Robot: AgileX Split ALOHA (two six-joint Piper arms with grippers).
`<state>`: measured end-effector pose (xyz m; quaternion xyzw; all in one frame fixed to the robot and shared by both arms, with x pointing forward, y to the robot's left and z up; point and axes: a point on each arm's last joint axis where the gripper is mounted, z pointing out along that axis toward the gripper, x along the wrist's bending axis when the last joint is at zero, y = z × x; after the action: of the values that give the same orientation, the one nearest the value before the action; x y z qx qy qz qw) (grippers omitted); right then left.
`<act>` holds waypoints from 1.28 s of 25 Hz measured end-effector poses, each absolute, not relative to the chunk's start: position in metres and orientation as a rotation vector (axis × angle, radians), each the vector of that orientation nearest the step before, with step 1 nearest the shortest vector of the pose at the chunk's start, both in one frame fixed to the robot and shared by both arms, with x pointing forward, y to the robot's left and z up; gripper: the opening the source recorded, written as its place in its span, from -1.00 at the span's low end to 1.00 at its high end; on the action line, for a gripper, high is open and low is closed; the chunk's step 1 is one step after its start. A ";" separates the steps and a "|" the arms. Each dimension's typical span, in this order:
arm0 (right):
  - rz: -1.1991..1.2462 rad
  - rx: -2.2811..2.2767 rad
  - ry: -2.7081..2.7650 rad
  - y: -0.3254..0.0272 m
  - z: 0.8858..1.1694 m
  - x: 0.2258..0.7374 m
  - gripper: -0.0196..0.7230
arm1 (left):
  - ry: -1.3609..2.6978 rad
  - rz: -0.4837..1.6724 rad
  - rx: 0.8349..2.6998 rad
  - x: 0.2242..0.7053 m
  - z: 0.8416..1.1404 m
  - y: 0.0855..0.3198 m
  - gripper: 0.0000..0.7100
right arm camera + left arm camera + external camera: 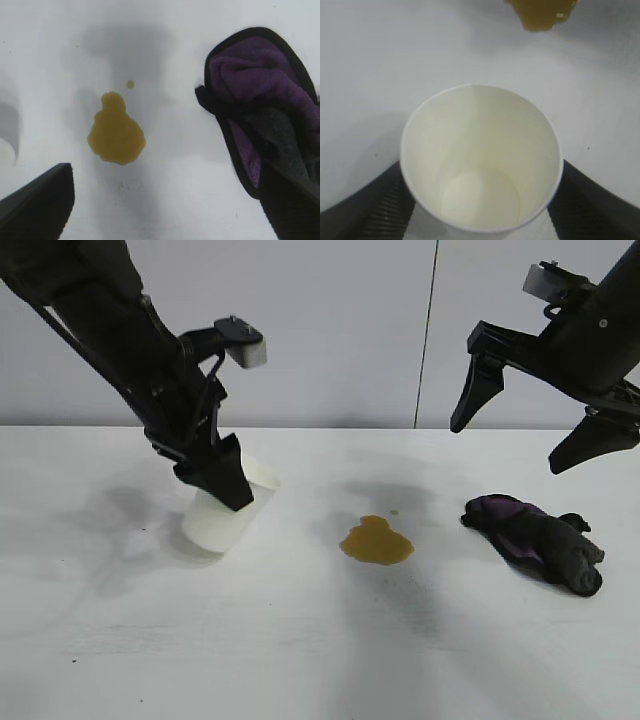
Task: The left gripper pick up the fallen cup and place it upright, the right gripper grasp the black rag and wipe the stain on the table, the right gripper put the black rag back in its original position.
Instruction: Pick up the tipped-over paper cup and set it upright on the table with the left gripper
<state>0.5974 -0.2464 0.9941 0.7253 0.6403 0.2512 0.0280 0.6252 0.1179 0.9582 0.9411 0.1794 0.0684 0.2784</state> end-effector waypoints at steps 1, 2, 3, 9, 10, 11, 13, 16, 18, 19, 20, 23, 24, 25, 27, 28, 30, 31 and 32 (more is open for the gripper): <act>0.775 2.239 1.977 -0.246 0.994 0.597 0.92 | 0.490 0.169 2.468 0.627 0.964 0.120 0.43; 0.775 2.239 1.977 -0.246 0.994 0.597 0.92 | 0.490 0.156 2.410 0.628 0.971 0.125 0.43; 0.775 2.239 1.977 -0.246 0.994 0.597 0.92 | 0.481 0.150 2.367 0.631 0.974 0.130 0.43; 0.775 2.239 1.977 -0.246 0.994 0.597 0.92 | 0.441 0.150 2.155 0.639 0.981 0.158 0.42; 0.775 2.239 1.977 -0.246 0.994 0.597 0.92 | 0.425 0.163 2.136 0.639 0.978 0.164 0.41; 0.775 2.239 1.977 -0.246 0.994 0.597 0.92 | 0.402 0.169 2.125 0.637 0.974 0.168 0.39; 0.775 2.239 1.977 -0.246 0.994 0.597 0.92 | 0.374 0.184 2.087 0.634 0.967 0.178 0.33; 0.775 2.238 1.978 -0.246 0.994 0.597 0.92 | 0.328 0.220 2.062 0.627 0.954 0.186 0.30; 0.775 2.238 1.978 -0.246 0.994 0.597 0.92 | 0.286 0.246 2.064 0.622 0.947 0.189 0.29; 0.775 2.238 1.978 -0.246 0.994 0.597 0.92 | 0.275 0.254 2.063 0.620 0.944 0.189 0.29; 0.775 2.238 1.977 -0.246 0.994 0.597 0.92 | 0.258 0.267 2.063 0.617 0.941 0.189 0.29; 0.777 2.236 1.975 -0.246 0.994 0.598 0.92 | 0.233 0.294 2.056 0.614 0.933 0.189 0.29; 0.777 2.236 1.975 -0.246 0.994 0.598 0.92 | 0.236 0.293 2.055 0.614 0.929 0.189 0.29; 0.777 2.236 1.975 -0.246 0.994 0.598 0.92 | 0.241 0.289 2.054 0.615 0.925 0.189 0.29; 0.777 2.236 1.975 -0.246 0.994 0.598 0.92 | 0.260 0.281 2.057 0.616 0.917 0.189 0.29; 0.777 2.236 1.975 -0.246 0.994 0.598 0.92 | 0.260 0.279 2.060 0.616 0.914 0.190 0.29; 0.777 2.236 1.975 -0.246 0.994 0.598 0.92 | 0.269 0.277 2.071 0.617 0.907 0.191 0.29; 0.777 2.236 1.975 -0.246 0.994 0.598 0.92 | 0.276 0.281 2.080 0.618 0.904 0.192 0.29; 0.777 2.236 1.975 -0.246 0.994 0.598 0.92 | 0.281 0.286 2.089 0.618 0.902 0.192 0.29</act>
<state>0.5977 -0.2465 0.9942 0.7250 0.6403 0.2521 0.0293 0.6185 0.1922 0.9021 0.8583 0.1153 0.1175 0.4859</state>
